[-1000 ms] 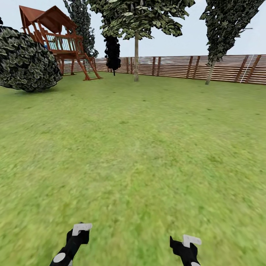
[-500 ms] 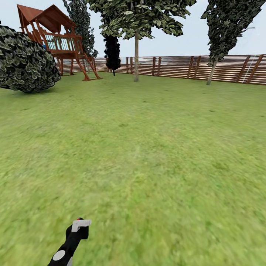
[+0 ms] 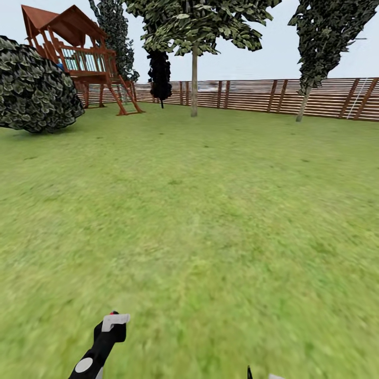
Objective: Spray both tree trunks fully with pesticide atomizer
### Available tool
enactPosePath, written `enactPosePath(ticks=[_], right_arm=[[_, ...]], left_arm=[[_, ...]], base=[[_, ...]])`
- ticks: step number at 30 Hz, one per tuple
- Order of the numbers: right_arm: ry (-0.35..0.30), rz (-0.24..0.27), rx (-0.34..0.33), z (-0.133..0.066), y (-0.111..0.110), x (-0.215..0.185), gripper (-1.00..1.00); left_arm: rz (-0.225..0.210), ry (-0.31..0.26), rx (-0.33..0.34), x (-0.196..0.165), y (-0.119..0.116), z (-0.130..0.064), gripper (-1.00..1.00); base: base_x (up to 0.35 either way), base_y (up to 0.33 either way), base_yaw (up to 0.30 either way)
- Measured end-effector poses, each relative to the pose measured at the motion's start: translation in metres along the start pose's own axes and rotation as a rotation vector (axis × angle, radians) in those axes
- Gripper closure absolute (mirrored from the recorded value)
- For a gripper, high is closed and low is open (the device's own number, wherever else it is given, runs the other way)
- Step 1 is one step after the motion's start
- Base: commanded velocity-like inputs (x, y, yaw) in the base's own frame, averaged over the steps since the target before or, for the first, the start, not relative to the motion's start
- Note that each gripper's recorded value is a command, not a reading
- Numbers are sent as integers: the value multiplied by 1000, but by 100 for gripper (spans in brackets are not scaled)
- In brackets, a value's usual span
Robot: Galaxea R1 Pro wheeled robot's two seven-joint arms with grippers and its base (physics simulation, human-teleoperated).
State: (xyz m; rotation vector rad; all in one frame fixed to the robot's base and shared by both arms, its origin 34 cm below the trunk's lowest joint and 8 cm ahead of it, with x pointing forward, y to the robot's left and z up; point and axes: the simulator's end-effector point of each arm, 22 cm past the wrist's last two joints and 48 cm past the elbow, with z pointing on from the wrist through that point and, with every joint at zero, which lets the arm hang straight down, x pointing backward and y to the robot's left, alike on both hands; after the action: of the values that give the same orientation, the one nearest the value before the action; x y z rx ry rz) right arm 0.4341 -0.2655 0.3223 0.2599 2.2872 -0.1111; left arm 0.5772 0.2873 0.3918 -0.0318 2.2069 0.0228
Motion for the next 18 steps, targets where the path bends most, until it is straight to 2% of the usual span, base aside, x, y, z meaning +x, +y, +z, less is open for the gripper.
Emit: enactPosePath(ticks=[18], right_arm=[[0, 0, 0, 0, 0, 0, -100]], left_arm=[[-2, 0, -2, 0, 1, 0, 100]], base=[[341, -16, 0]])
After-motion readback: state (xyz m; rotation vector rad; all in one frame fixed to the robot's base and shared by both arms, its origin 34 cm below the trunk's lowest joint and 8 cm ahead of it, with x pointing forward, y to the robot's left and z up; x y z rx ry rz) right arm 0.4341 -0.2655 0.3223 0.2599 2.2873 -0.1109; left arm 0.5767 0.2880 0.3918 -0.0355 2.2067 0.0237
